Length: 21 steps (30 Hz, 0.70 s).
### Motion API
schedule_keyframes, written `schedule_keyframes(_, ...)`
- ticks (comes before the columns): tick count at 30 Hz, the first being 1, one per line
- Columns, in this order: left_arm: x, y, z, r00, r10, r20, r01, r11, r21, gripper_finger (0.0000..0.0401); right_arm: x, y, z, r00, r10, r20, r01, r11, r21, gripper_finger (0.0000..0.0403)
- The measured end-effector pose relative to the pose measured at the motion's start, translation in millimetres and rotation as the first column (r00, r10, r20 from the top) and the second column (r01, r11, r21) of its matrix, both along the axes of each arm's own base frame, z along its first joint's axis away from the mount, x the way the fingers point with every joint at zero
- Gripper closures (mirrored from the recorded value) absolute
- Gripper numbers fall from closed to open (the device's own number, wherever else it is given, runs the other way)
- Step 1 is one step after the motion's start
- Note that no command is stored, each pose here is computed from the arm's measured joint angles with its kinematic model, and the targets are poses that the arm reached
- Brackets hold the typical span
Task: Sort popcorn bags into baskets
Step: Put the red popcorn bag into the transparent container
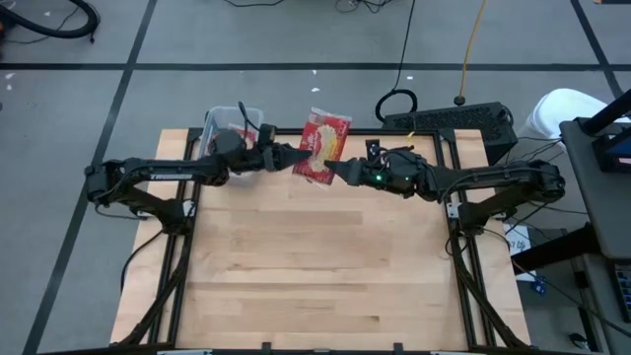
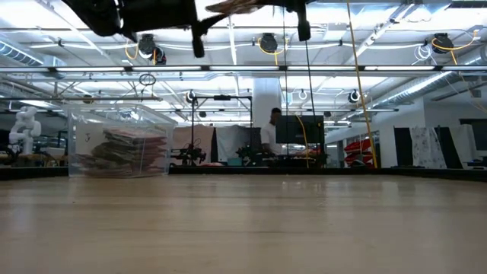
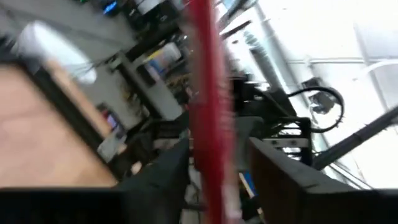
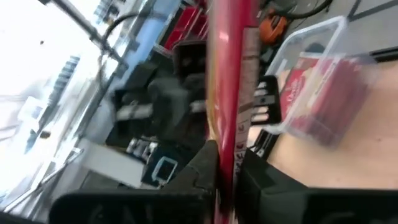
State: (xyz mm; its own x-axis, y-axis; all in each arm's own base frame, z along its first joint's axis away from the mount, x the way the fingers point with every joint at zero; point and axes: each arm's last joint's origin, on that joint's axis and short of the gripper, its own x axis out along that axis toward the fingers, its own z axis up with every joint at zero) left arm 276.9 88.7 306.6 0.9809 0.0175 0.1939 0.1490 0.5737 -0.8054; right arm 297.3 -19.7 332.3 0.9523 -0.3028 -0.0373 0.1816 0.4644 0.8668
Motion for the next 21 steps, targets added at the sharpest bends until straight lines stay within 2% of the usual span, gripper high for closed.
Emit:
schedule_keyframes(5, -22, 9, 6, 0.986, -0.138, -0.091, 0.131, 0.988, -0.083, 0.0158, -1, 3, 0, 0.995, 0.101, -0.017, -0.101, 0.995, 0.008, 0.0397)
schedule_keyframes(9, -28, 12, 6, 0.965, -0.231, -0.121, 0.22, 0.971, -0.098, 0.0129, -1, 5, -3, 0.985, 0.171, -0.038, -0.169, 0.985, 0.041, 0.0393)
schedule_keyframes(13, -28, 12, 3, 0.95, -0.275, -0.145, 0.257, 0.957, -0.134, 0.0133, -1, 5, -5, 0.983, 0.173, -0.058, -0.17, 0.984, 0.045, 0.0393)
schedule_keyframes(21, -24, 3, 3, 0.953, -0.266, -0.147, 0.256, 0.963, -0.083, 0.0186, -1, 6, -5, 0.98, 0.19, -0.06, -0.187, 0.981, 0.046, 0.0393)
